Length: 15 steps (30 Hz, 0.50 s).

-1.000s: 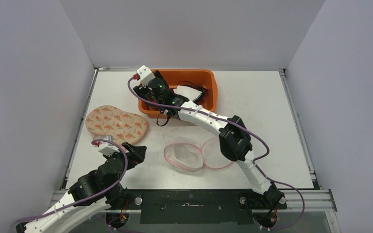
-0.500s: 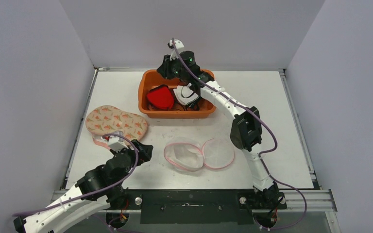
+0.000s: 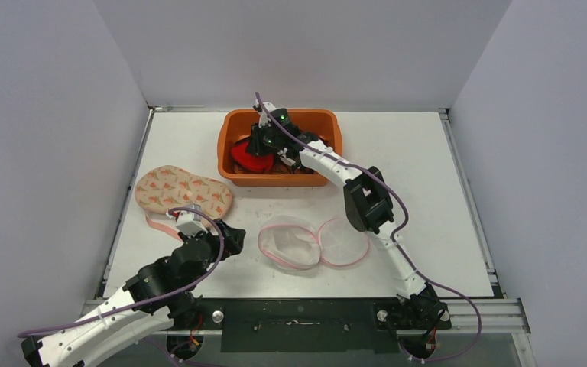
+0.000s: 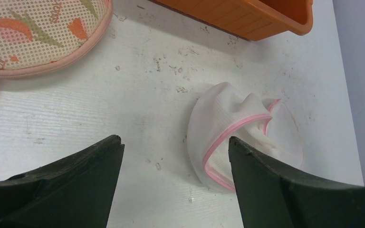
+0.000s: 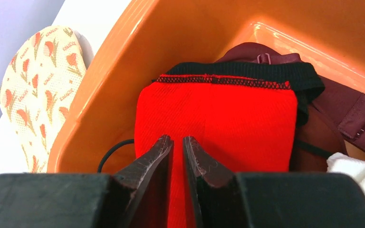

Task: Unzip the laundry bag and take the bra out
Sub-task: Place the bra in the bin.

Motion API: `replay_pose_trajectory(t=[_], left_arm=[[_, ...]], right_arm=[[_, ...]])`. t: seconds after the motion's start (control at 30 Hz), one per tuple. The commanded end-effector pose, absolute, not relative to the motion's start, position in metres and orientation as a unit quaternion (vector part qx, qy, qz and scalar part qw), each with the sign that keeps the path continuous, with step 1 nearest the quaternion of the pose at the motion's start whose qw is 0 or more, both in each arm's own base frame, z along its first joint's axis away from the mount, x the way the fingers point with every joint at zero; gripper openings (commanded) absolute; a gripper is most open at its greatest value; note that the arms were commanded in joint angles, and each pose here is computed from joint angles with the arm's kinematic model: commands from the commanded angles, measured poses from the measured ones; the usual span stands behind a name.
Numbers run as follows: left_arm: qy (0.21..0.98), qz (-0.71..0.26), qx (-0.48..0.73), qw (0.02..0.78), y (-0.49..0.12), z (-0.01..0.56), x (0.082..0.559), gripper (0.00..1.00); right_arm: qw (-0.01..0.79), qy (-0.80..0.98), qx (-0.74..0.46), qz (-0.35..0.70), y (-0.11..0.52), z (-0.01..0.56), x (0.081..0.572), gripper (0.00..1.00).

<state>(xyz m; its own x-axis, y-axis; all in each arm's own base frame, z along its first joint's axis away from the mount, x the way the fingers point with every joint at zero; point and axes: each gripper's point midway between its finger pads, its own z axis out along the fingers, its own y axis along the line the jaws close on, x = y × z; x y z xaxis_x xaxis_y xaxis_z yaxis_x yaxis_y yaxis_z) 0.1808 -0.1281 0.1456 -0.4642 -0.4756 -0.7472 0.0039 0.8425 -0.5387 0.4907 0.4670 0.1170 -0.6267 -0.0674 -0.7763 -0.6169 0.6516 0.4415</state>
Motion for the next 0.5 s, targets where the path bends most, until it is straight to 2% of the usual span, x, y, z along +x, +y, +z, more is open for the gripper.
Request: replay_pose_trajectory(t=[0.0,0.47], left_arm=[[0.800,-0.269,-0.150,0.515,-0.133,0.168,0.186,0.79],[0.804,-0.265,-0.144,0.513,-0.137,0.168,0.188,0.79]], right_arm=[[0.415,0.810,-0.207,0.359,0.467,0.145,0.502,0.16],[0.402,0.844,-0.198,0.296,0.453,0.096,0.511,0.21]])
